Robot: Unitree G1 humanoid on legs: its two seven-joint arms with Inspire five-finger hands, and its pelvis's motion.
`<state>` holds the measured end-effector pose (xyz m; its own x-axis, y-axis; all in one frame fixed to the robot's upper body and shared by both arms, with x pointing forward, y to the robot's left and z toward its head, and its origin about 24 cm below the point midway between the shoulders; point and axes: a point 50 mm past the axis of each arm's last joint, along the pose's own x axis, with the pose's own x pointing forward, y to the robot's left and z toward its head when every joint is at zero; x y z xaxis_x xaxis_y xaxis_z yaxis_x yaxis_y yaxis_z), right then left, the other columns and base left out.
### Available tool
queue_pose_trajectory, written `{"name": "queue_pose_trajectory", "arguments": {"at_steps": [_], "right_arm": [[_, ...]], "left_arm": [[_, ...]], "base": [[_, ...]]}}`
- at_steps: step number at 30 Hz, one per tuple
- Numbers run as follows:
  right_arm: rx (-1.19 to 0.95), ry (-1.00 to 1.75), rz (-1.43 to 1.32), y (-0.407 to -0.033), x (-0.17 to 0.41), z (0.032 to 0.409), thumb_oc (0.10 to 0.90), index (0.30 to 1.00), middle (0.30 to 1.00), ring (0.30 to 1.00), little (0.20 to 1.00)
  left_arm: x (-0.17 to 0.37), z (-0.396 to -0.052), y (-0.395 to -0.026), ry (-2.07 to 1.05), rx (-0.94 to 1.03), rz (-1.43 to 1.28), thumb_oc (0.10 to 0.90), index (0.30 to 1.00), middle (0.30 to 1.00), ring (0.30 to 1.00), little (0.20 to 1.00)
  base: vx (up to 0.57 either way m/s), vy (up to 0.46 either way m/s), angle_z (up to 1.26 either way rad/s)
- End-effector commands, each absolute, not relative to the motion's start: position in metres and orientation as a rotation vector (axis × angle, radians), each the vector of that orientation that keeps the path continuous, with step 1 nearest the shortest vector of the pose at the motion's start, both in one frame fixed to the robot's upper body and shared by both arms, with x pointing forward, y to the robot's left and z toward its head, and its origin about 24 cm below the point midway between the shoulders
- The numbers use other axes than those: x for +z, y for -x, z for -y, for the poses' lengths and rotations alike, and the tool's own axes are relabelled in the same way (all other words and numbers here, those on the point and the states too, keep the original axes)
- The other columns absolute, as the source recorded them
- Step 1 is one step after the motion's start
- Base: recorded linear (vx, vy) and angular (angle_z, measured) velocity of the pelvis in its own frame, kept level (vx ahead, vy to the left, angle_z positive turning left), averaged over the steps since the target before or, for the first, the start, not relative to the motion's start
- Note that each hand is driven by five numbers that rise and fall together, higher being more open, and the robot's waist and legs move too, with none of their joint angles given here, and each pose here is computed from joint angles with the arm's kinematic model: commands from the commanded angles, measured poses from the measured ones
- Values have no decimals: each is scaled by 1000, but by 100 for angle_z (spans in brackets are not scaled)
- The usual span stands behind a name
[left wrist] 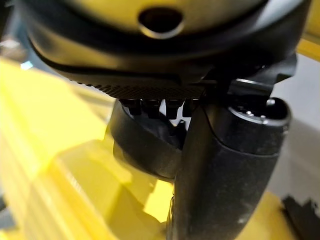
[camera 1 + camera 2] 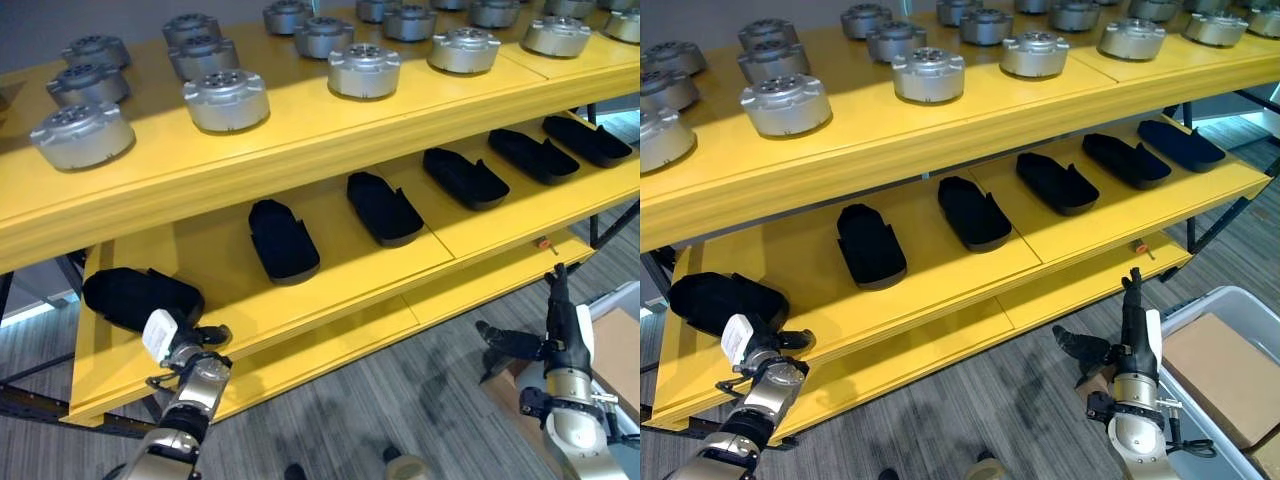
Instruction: Move parts from the plastic box to the shelf.
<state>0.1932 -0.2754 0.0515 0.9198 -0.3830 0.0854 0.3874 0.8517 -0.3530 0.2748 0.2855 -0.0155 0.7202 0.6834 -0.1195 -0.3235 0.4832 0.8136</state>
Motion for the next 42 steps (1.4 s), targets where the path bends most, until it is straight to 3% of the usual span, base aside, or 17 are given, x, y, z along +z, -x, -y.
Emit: {"name": "queue_pose_trajectory", "arguments": {"at_steps": [1, 10, 19, 34, 42], "right_arm": [[-402, 376, 300, -216, 106, 275, 900, 1000, 1000, 1000, 1000], [-371, 391, 309, -220, 111, 280, 900, 1000, 1000, 1000, 1000], [-350, 396, 310, -222, 115, 280, 900, 1000, 1000, 1000, 1000], [-325, 396, 301, -225, 116, 277, 900, 1000, 1000, 1000, 1000], [-373, 381, 319, -220, 114, 277, 900, 1000, 1000, 1000, 1000]], "left_arm": [[15, -338, -274, -1194, 686, -480, 900, 1000, 1000, 1000, 1000], [25, -343, -281, -1505, 443, -489, 900, 1000, 1000, 1000, 1000], [18, -343, -278, -1576, 302, -557, 900, 1000, 1000, 1000, 1000], [-12, -343, -257, -1344, 360, -727, 900, 1000, 1000, 1000, 1000], [-8, -326, -260, -1470, 460, -555, 900, 1000, 1000, 1000, 1000]], "base": [[-2, 37, 0], [-2, 17, -1], [0, 0, 0], [0, 0, 0], [-18, -21, 1]]}}
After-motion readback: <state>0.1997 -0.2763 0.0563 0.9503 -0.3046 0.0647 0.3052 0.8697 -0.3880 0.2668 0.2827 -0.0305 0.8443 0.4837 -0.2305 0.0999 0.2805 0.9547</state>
